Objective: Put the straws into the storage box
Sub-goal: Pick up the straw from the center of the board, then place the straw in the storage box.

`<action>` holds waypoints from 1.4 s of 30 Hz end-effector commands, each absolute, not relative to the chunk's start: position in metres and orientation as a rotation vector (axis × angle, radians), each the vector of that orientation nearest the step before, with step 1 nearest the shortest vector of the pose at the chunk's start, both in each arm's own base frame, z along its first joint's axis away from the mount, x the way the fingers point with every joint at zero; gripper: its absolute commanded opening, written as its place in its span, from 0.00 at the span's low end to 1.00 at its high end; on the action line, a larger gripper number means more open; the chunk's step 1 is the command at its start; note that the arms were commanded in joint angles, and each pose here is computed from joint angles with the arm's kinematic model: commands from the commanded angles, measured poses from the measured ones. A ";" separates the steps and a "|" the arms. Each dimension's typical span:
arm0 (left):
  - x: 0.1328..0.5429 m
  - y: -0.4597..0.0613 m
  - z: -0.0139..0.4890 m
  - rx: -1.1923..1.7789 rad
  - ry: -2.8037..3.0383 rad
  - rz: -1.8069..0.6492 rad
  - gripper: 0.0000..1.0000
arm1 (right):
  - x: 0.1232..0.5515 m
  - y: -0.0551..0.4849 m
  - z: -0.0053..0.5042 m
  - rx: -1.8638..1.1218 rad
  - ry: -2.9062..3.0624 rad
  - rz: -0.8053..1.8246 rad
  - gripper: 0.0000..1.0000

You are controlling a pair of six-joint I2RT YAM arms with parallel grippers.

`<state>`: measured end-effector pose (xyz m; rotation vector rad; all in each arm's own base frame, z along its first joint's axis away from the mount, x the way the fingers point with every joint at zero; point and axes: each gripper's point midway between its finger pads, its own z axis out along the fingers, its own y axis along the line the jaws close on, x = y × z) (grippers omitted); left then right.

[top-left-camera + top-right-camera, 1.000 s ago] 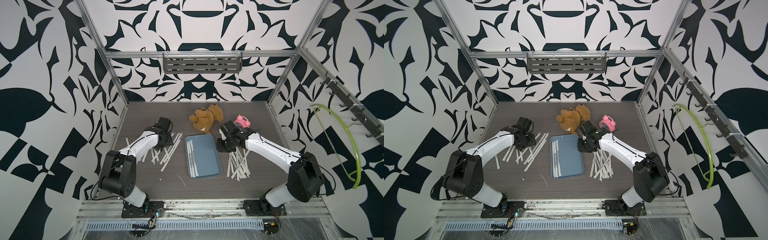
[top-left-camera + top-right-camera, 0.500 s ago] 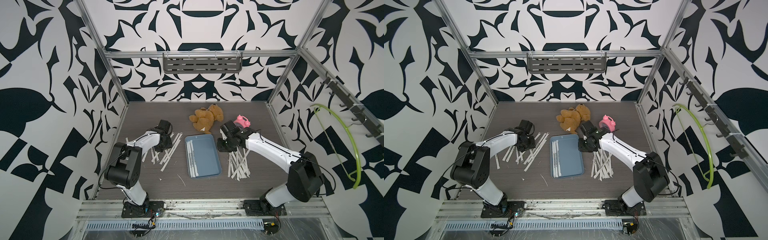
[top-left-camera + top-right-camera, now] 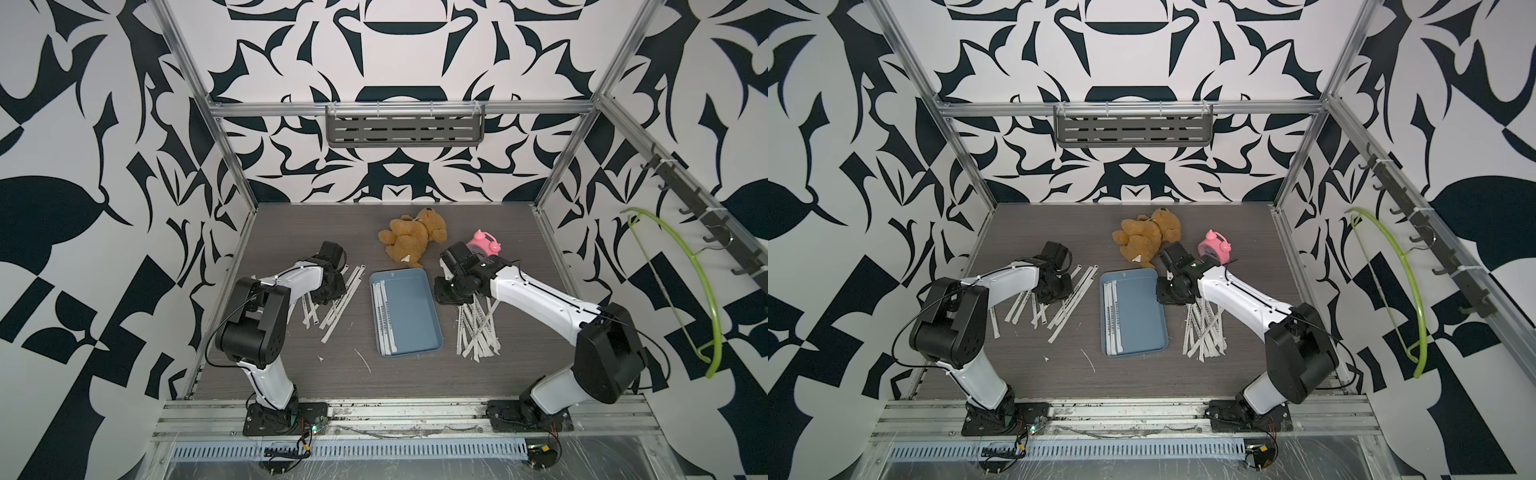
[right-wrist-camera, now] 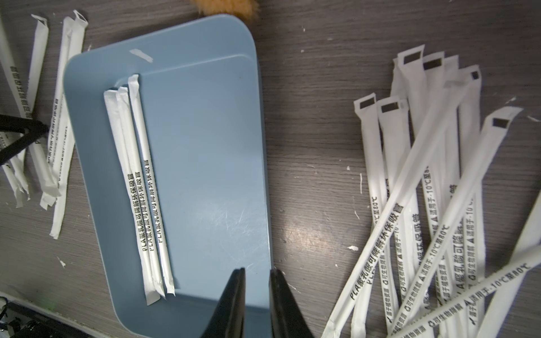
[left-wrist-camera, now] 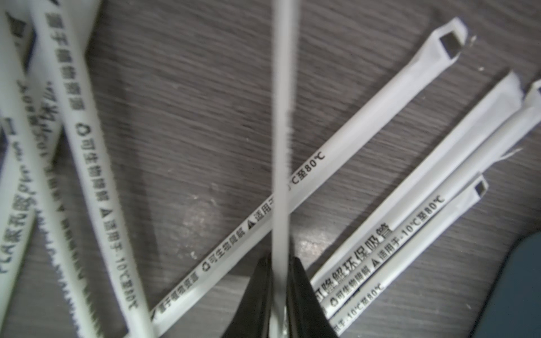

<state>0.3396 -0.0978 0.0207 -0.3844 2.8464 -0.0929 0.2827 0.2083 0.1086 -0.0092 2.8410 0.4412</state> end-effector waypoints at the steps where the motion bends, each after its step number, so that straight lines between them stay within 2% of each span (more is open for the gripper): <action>1: 0.329 -0.094 0.027 -0.372 2.857 -0.080 0.13 | 0.286 0.209 0.109 -0.011 2.829 0.436 0.21; 5: 0.328 -0.094 0.044 -0.364 2.834 -0.085 0.12 | 0.288 0.212 0.109 -0.016 2.829 0.449 0.21; 10: 0.323 -0.117 0.092 -0.305 2.757 -0.145 0.11 | 0.291 0.212 0.114 -0.016 2.811 0.450 0.20; 16: 0.293 -0.215 0.128 -0.202 2.662 -0.478 0.09 | 0.297 0.201 0.116 0.032 2.793 0.442 0.19; 20: 0.269 -0.289 0.124 -0.155 2.580 -0.768 0.07 | 0.299 0.197 0.117 0.050 2.795 0.450 0.19; 23: 0.261 -0.319 0.105 -0.145 2.574 -0.850 0.06 | 0.300 0.197 0.118 0.047 2.795 0.450 0.19; 27: 0.256 -0.324 0.069 -0.245 2.605 -0.896 0.04 | 0.299 0.197 0.122 0.045 2.793 0.458 0.19; 32: 0.246 -0.317 0.036 -0.243 2.679 -0.841 0.04 | 0.297 0.195 0.120 0.047 2.798 0.454 0.19; 42: 0.237 -0.300 0.014 -0.218 2.751 -0.724 0.08 | 0.295 0.195 0.115 0.062 2.808 0.460 0.18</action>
